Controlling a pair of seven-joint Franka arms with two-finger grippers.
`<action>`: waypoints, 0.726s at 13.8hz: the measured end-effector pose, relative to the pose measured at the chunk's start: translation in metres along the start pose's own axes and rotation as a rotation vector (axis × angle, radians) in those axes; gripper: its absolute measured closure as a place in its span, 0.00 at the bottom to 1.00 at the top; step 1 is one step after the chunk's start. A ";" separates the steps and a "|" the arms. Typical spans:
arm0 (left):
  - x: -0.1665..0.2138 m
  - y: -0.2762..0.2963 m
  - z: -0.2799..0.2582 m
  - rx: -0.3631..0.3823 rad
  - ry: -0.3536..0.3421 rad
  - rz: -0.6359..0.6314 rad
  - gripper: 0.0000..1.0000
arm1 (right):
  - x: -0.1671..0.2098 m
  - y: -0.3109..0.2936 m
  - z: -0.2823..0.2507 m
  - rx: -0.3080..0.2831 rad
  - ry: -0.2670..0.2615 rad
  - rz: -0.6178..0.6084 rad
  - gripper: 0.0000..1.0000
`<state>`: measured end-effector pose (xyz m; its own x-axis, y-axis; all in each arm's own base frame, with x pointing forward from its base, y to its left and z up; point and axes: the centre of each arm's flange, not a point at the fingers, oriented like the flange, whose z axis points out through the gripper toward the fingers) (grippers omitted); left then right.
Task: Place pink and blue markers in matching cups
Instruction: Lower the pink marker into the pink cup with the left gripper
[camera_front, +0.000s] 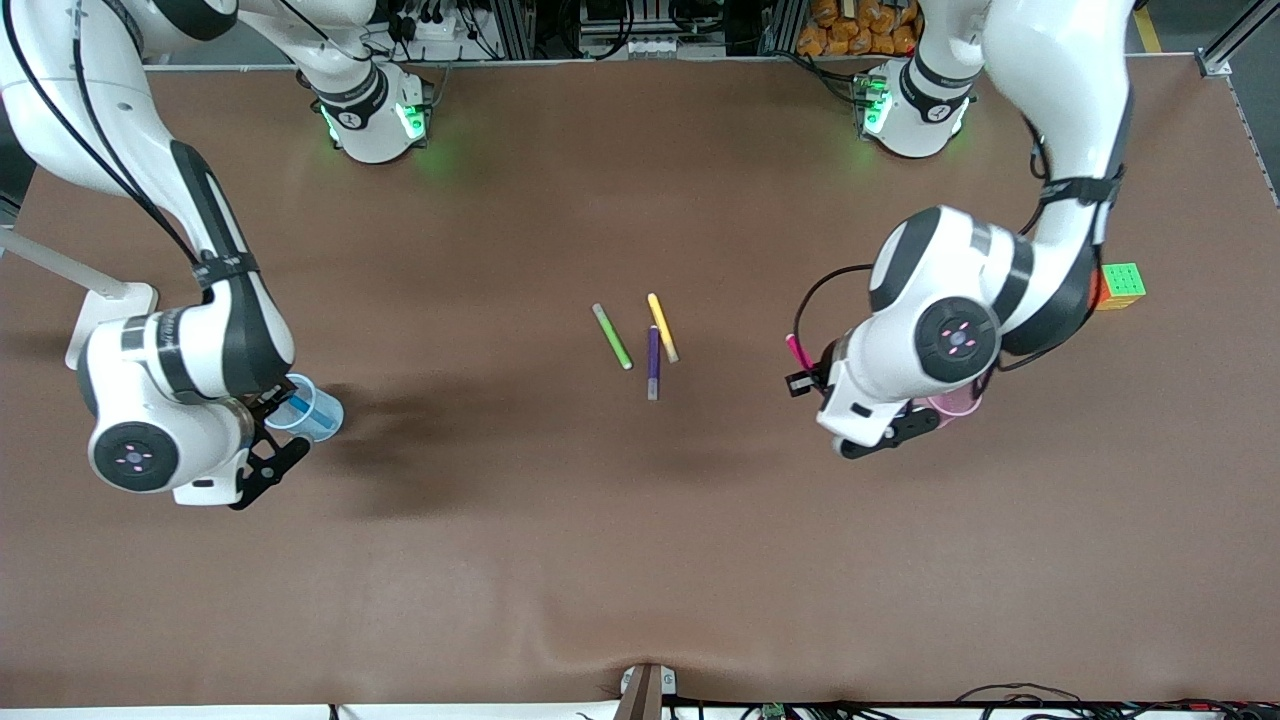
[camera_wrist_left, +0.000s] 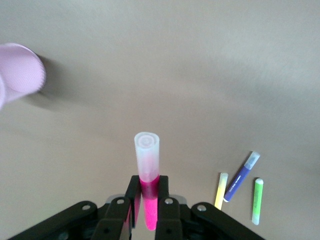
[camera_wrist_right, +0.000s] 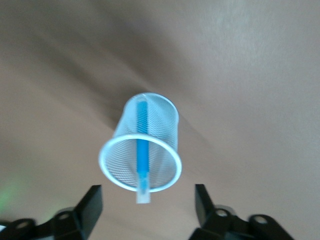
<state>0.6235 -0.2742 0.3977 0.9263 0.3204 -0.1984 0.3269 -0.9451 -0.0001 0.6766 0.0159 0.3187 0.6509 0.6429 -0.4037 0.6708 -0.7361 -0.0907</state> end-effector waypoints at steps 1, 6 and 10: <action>0.005 -0.010 -0.014 0.002 0.030 0.008 0.83 | -0.006 -0.003 -0.016 0.003 0.028 0.009 0.01; 0.030 -0.079 -0.081 -0.022 0.125 0.121 0.83 | -0.049 -0.025 -0.108 -0.020 0.169 0.140 0.00; 0.035 -0.116 -0.093 0.017 0.171 0.200 0.83 | -0.089 -0.046 -0.159 -0.014 0.220 0.277 0.00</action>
<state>0.6355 -0.1470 0.4821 0.9908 0.1321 -0.0280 0.1323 -0.9912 0.0055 0.6441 0.0263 0.5038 0.8690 0.4502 -0.2055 0.4615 -0.8871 0.0080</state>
